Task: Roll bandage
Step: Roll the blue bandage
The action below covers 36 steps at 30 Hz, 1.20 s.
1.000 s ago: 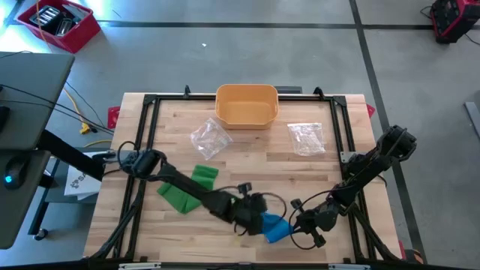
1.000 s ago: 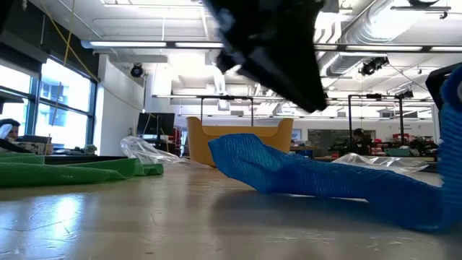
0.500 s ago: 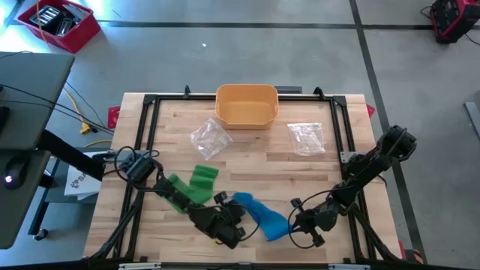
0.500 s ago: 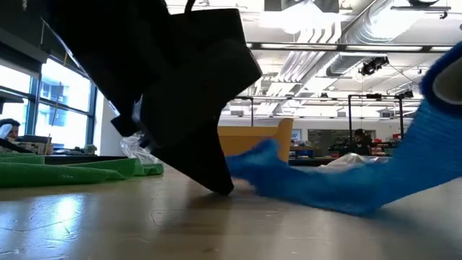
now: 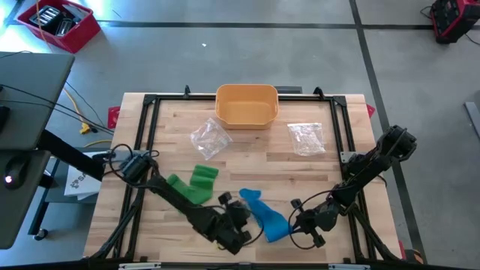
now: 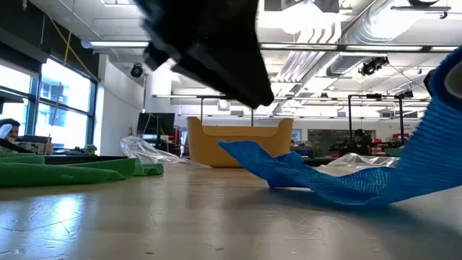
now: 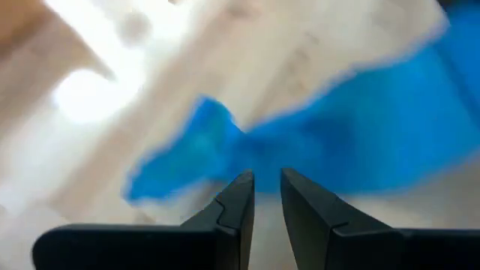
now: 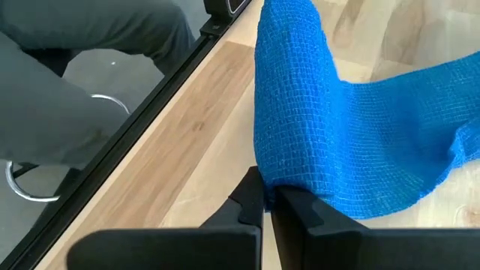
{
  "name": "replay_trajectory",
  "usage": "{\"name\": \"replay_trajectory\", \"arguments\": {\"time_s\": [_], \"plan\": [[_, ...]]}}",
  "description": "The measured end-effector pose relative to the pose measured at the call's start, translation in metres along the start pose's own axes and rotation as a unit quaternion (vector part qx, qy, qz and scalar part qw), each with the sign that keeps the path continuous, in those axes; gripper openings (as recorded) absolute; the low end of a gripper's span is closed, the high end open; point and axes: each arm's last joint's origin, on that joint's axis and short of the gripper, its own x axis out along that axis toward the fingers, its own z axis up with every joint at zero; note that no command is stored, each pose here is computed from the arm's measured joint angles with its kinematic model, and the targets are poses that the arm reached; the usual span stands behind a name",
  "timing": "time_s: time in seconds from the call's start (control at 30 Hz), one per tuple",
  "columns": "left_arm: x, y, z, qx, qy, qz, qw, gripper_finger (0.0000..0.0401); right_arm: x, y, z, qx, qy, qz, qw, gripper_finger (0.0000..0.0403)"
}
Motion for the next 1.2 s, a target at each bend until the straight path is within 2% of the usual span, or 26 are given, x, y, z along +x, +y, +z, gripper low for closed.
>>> {"name": "replay_trajectory", "arguments": {"time_s": [0.07, 0.17, 0.43, 0.57, 0.73, 0.97, 1.1, 1.2], "plan": [[0.011, 0.008, 0.010, -0.011, -0.006, 0.018, 1.000, 0.0066, 0.000, 0.000, 0.000, 0.000, -0.001, -0.003, 1.000, 0.0003], [0.036, 0.025, 0.023, -0.017, 0.032, 0.018, 0.999, 0.0080, 0.000, 0.000, 0.000, 0.000, -0.001, -0.003, 1.000, 0.0003], [0.083, 0.067, 0.047, 0.014, 0.159, -0.048, 0.986, 0.0161, 0.000, 0.000, 0.001, 0.001, -0.004, -0.002, 1.000, 0.0003], [0.093, 0.077, 0.051, 0.048, 0.206, -0.114, 0.971, 0.0187, 0.000, 0.000, 0.001, 0.001, -0.004, -0.002, 1.000, 0.0003], [0.090, 0.077, 0.052, 0.064, 0.213, -0.131, 0.966, 0.0188, 0.000, 0.000, 0.001, 0.001, -0.004, -0.003, 1.000, 0.0003], [0.090, 0.083, 0.047, 0.083, 0.212, -0.078, 0.970, 0.0182, 0.000, 0.000, 0.001, 0.001, -0.004, -0.003, 1.000, 0.0003], [0.097, 0.086, 0.038, 0.090, 0.223, -0.094, 0.966, 0.0182, 0.000, 0.000, 0.001, 0.001, -0.004, -0.003, 1.000, 0.0003], [0.106, 0.087, 0.029, 0.071, 0.236, -0.145, 0.958, 0.0179, 0.000, 0.000, 0.001, 0.001, -0.005, -0.003, 1.000, 0.0003]]}}
